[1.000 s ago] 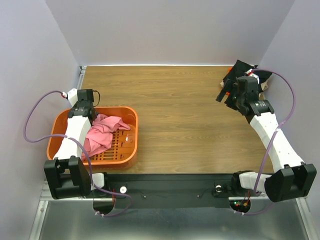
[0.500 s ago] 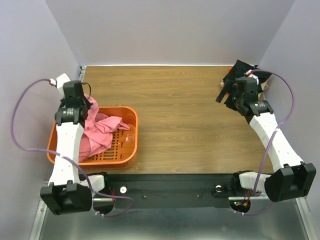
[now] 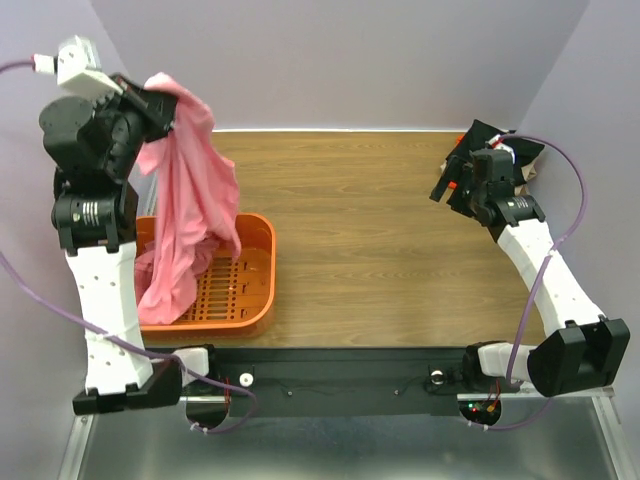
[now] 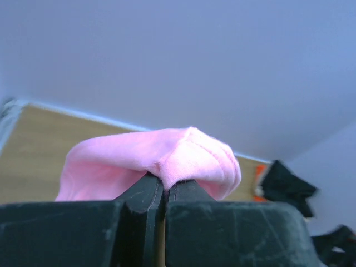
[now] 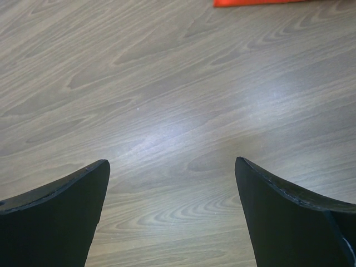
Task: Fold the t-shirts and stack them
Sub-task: Grab the tshirt from the pile, then move the tshirt to the center of the board
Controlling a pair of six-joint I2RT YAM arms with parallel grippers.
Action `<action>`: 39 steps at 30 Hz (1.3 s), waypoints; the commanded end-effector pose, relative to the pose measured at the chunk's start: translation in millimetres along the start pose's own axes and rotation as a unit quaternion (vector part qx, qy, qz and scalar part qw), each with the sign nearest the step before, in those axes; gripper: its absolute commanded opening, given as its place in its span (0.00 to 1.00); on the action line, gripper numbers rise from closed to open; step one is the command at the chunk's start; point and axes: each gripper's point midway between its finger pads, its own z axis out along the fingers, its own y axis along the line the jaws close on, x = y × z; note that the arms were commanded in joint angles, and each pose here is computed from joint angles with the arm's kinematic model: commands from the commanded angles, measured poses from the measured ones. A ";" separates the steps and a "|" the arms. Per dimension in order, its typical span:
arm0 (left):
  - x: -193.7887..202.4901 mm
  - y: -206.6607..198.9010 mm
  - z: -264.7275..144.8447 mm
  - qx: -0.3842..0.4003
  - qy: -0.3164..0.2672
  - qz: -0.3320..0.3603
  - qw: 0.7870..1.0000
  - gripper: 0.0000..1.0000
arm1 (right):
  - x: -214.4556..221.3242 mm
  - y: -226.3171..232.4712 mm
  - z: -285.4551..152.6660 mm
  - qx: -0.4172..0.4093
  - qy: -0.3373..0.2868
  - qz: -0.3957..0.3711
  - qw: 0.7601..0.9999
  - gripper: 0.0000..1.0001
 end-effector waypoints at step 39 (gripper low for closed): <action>99.8 -342.0 73.3 0.497 0.109 -0.202 0.837 0.00 | -32.5 -20.5 -48.6 0.013 -0.109 0.031 0.994 1.00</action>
